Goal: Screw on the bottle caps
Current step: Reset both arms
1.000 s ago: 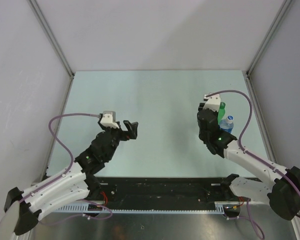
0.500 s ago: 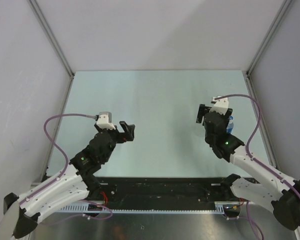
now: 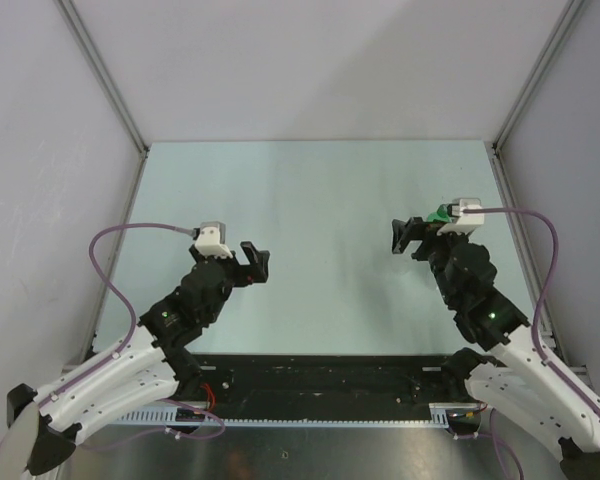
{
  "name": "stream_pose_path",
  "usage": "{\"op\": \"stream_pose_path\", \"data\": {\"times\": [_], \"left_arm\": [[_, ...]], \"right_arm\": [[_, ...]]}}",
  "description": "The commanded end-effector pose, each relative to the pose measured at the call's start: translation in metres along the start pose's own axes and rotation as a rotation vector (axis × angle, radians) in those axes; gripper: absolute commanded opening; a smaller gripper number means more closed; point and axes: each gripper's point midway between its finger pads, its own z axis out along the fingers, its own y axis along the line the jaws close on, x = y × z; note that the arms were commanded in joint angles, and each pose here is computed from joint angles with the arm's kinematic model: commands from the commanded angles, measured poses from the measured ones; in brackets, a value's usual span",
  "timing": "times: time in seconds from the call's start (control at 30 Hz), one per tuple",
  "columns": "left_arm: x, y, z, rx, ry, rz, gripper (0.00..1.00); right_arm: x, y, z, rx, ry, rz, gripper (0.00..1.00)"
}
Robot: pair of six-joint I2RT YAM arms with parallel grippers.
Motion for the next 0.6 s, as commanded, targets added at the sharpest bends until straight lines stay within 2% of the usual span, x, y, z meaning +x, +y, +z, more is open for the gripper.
{"op": "stream_pose_path", "data": {"times": [0.0, 0.23, 0.57], "left_arm": [[-0.015, -0.004, -0.002, 0.008, -0.026, -0.017, 0.99], [0.005, -0.001, -0.006, 0.045, 0.017, 0.020, 0.99], [0.002, 0.003, -0.020, 0.085, -0.028, -0.009, 0.99]], "right_arm": [[0.002, 0.015, -0.019, -0.120, 0.032, 0.057, 0.99], [0.034, 0.029, -0.044, -0.258, 0.170, 0.039, 0.99], [0.030, 0.027, -0.054, -0.296, 0.087, 0.063, 0.99]]}}
